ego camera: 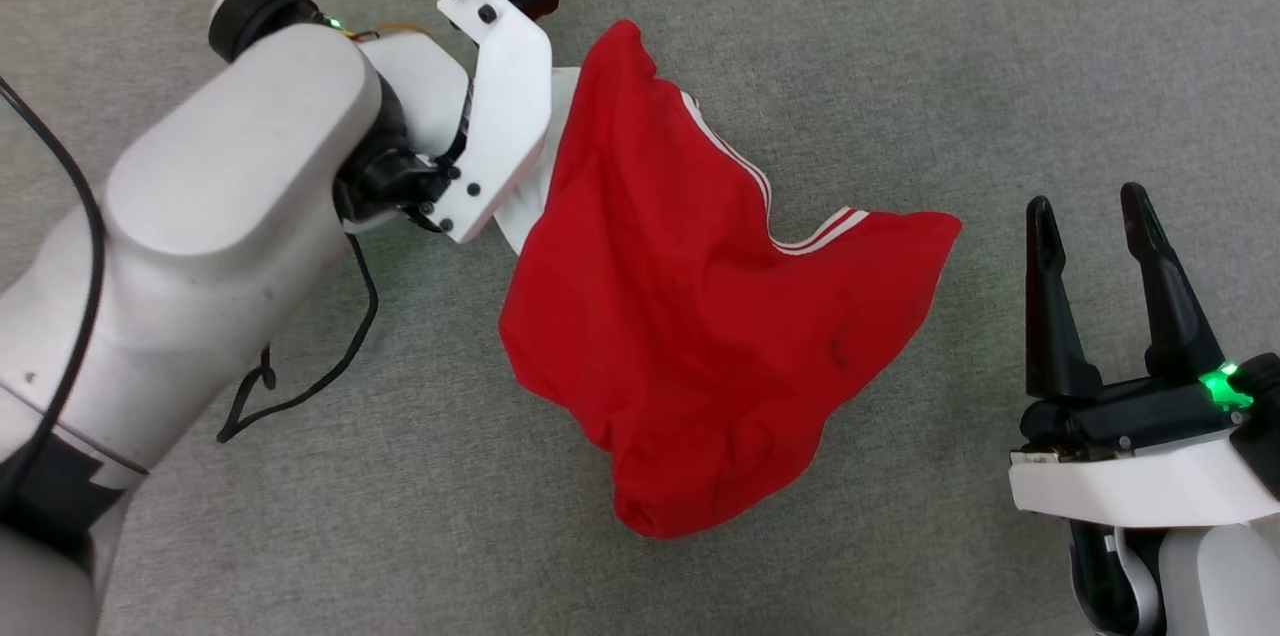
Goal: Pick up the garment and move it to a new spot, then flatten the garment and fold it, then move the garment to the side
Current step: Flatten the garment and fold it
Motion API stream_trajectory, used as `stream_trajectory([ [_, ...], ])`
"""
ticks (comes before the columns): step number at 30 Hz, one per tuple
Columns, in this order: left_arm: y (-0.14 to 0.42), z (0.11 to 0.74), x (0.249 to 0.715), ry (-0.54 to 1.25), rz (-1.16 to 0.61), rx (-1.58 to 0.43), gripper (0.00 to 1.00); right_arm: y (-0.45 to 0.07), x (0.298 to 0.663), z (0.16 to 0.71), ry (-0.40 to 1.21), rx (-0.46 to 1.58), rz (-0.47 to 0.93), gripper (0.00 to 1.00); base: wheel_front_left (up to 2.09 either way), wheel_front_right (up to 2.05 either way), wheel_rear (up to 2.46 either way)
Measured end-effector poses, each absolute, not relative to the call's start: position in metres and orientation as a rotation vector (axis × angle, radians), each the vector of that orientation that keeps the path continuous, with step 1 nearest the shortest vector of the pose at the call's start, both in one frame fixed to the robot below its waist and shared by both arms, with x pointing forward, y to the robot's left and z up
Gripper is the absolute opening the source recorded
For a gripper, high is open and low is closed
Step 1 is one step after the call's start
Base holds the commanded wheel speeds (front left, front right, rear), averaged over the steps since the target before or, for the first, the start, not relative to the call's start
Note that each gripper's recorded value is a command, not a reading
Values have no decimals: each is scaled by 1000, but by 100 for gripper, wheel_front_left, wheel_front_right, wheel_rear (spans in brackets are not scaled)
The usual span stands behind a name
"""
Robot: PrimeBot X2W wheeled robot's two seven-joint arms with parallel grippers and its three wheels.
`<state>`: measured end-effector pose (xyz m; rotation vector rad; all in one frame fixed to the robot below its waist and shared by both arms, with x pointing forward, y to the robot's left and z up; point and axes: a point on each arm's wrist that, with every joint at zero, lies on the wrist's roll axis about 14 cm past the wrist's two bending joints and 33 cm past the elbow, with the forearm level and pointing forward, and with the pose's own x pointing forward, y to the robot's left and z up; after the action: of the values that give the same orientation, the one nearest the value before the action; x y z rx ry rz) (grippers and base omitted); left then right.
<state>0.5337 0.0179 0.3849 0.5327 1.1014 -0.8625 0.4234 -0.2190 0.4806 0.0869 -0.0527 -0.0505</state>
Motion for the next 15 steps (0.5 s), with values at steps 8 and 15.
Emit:
stream_trajectory([
  [8, 18, 370, 536, 1112, -893, 579, 0, -229, 425, 477, -45, 82, -78, 100, 0, 0, 0],
  [15, 24, 395, 535, 1020, -871, 532, 0, -224, 422, 492, -84, 86, -64, 100, 0, 0, 0],
])
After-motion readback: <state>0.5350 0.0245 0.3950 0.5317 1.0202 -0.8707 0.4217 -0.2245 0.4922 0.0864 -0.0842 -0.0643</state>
